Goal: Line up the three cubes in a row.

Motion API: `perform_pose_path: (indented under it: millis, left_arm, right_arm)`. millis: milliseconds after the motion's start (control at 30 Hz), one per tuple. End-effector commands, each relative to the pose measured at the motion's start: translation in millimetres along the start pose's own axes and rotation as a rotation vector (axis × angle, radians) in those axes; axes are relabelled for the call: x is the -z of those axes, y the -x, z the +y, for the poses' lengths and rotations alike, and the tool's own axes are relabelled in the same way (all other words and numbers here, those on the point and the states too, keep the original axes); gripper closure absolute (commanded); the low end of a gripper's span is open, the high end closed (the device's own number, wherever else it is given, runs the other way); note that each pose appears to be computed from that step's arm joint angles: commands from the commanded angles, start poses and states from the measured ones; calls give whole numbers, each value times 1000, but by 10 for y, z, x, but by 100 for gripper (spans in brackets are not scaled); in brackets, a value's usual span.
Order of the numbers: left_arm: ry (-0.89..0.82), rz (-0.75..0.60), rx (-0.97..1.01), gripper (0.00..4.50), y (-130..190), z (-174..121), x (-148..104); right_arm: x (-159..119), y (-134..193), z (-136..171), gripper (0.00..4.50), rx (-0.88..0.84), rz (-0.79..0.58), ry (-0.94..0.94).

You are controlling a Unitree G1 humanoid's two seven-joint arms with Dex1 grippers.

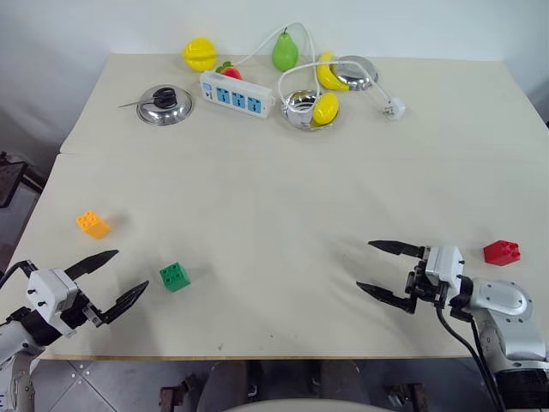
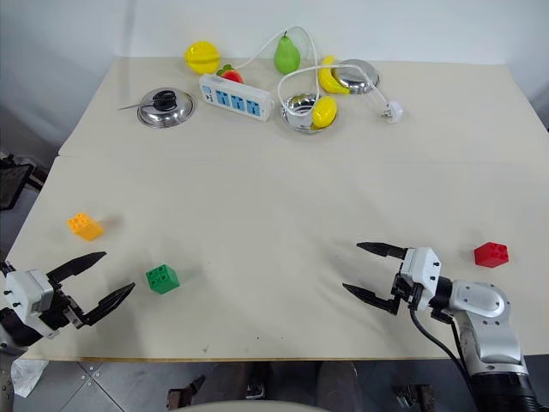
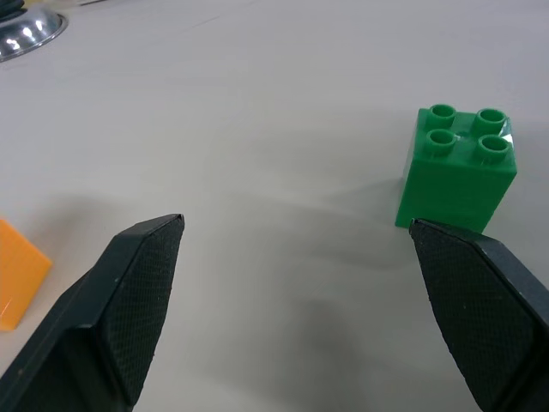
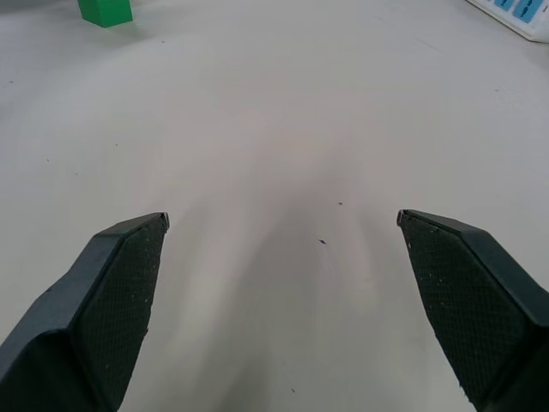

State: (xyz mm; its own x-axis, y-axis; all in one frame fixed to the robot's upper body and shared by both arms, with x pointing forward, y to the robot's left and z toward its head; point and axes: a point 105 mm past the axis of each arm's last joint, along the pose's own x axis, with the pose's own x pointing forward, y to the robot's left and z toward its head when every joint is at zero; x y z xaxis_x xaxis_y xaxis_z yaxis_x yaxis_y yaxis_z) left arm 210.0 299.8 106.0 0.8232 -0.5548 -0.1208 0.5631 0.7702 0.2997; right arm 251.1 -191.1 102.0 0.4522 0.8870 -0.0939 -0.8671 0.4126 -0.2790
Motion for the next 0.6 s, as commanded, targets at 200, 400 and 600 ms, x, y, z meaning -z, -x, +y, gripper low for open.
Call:
perform_pose_path:
  millis: [200, 400, 600]
  left_arm:
    - [116, -142, 5, 3, -70, 6, -479]
    - [169, -205, 320, 3, -617, -468, -994]
    - [104, -175, 546, 3, -1181, -796, -1018]
  right_arm:
    - [-245, 130, -158, 0, 170, -80, 19]
    - [-536, 547, -200, 0, 422, -107, 3]
    - [-603, 1300, -164, 0, 857, -59, 32]
